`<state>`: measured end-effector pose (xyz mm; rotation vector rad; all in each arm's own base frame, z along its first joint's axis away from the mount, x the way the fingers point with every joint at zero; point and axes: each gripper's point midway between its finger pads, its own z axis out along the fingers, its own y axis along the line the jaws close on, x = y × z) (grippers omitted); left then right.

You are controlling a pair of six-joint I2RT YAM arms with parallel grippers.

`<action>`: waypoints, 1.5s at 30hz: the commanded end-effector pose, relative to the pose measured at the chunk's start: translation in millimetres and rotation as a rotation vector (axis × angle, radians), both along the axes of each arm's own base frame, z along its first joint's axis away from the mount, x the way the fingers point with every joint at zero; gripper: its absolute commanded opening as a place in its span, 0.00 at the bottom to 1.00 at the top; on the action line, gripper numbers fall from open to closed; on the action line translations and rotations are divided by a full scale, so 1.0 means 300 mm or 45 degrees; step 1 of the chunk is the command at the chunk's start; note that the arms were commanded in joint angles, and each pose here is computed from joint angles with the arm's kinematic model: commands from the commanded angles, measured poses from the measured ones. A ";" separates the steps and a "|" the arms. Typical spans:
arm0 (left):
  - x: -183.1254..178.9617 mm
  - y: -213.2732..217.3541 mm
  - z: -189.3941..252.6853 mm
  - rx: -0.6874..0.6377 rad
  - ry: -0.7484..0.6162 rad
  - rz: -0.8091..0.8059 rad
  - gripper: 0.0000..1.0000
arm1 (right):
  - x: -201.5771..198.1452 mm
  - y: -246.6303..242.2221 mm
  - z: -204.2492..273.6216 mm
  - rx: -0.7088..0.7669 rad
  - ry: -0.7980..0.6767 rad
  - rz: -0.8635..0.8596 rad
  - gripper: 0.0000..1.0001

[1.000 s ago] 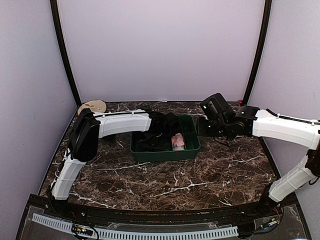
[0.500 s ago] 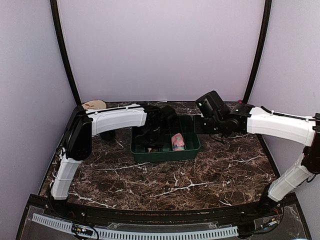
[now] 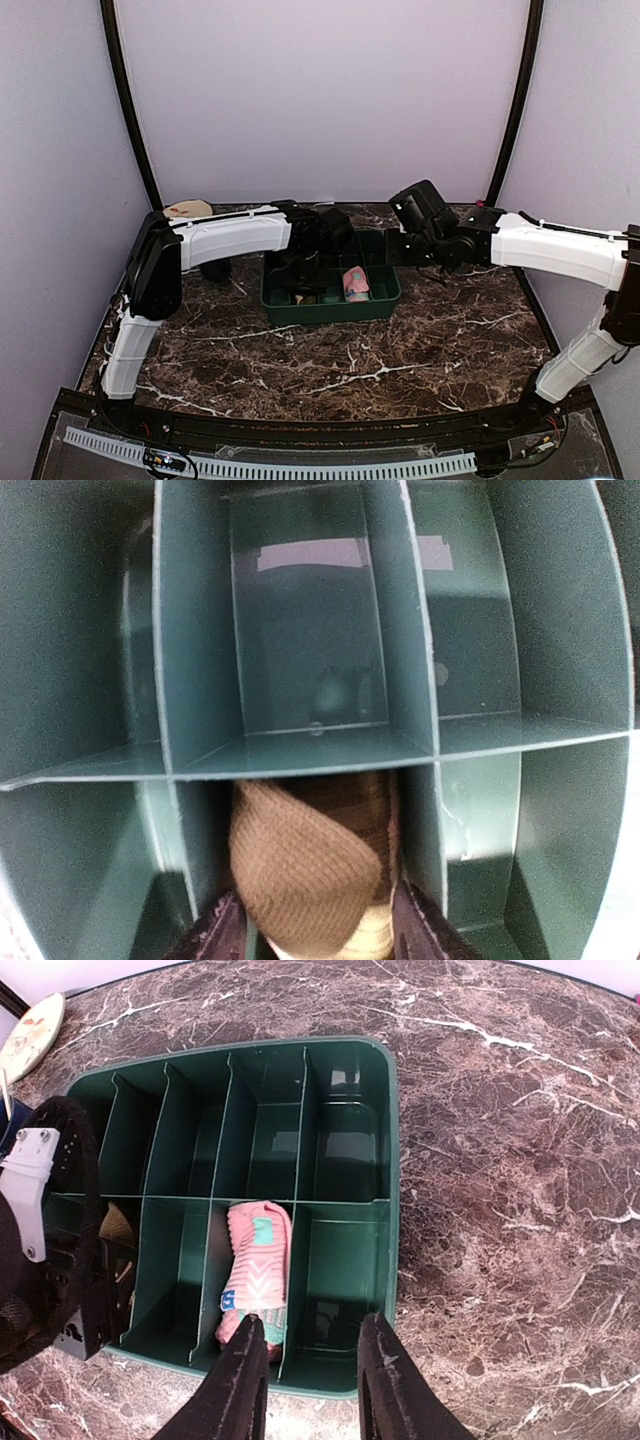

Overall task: Roll the socks
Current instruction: Place the sock in the storage box, then reset both arms

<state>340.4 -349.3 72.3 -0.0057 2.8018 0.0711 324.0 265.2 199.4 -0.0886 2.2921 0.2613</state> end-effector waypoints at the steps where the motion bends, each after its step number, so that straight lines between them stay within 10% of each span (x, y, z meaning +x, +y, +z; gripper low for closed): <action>1: 0.009 -0.028 0.169 -0.074 -0.101 -0.009 0.54 | 0.032 0.020 0.053 0.041 -0.049 0.008 0.29; 27: 0.009 -0.025 0.345 -0.128 -0.285 0.028 0.54 | 0.035 0.026 0.075 0.069 -0.069 0.013 0.29; 45: -0.087 0.520 0.636 -0.026 -0.834 0.272 0.57 | 0.078 -0.198 0.088 -0.076 -0.220 -0.099 0.30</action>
